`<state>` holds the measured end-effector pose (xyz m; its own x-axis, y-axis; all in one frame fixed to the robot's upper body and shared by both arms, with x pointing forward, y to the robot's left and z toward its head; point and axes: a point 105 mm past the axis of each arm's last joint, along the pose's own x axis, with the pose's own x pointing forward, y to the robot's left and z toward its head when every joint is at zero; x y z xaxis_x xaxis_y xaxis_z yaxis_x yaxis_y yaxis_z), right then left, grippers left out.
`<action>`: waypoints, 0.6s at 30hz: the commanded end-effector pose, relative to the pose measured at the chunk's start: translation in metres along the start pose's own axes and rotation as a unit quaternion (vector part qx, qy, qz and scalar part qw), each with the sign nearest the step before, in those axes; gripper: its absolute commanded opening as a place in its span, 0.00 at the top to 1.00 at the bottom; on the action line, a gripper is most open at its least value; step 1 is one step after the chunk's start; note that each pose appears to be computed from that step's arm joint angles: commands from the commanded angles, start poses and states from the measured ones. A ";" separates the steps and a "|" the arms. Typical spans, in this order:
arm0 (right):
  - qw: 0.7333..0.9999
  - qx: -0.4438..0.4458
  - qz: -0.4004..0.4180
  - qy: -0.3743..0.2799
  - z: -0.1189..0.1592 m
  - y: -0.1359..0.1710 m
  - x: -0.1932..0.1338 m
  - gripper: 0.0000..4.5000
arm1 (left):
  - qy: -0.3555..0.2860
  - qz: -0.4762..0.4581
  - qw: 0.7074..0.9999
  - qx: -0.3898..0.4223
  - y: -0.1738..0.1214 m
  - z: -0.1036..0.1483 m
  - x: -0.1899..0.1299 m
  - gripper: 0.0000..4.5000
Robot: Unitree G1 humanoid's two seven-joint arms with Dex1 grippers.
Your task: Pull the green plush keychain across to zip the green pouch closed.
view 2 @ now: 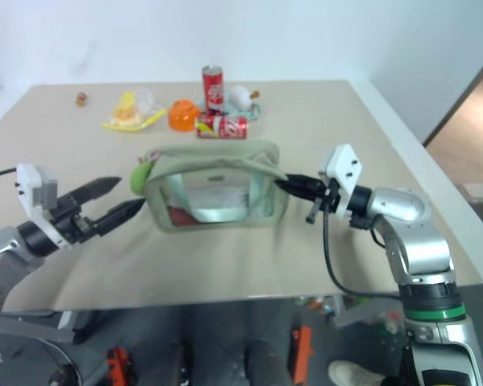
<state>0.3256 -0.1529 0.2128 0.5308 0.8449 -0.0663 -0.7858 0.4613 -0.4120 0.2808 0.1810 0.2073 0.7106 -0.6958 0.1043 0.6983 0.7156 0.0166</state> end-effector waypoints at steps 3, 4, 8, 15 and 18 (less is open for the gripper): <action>1.000 -0.026 0.002 -0.011 0.013 0.001 -0.001 1.00 | -0.025 -0.010 0.999 0.023 0.004 0.008 0.009 0.41; 1.000 -0.026 0.002 -0.011 0.012 0.001 -0.001 1.00 | -0.028 -0.010 0.999 0.024 0.004 0.008 0.010 0.48; 1.000 -0.027 0.002 -0.009 0.011 0.001 -0.002 1.00 | -0.043 -0.016 0.999 0.020 0.004 0.016 0.009 0.79; 0.999 -0.032 0.004 -0.004 0.009 0.000 -0.002 1.00 | -0.064 -0.015 0.997 0.035 0.008 0.030 0.011 0.99; 0.999 -0.032 0.005 -0.003 0.008 -0.001 -0.002 1.00 | -0.082 -0.041 0.993 0.069 0.000 0.054 0.021 0.99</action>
<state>0.3256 -0.1541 0.2119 0.5345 0.8418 -0.0755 -0.7777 0.4549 -0.4339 0.2971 0.1738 0.2325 0.6657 -0.7202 0.1954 0.7222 0.6877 0.0743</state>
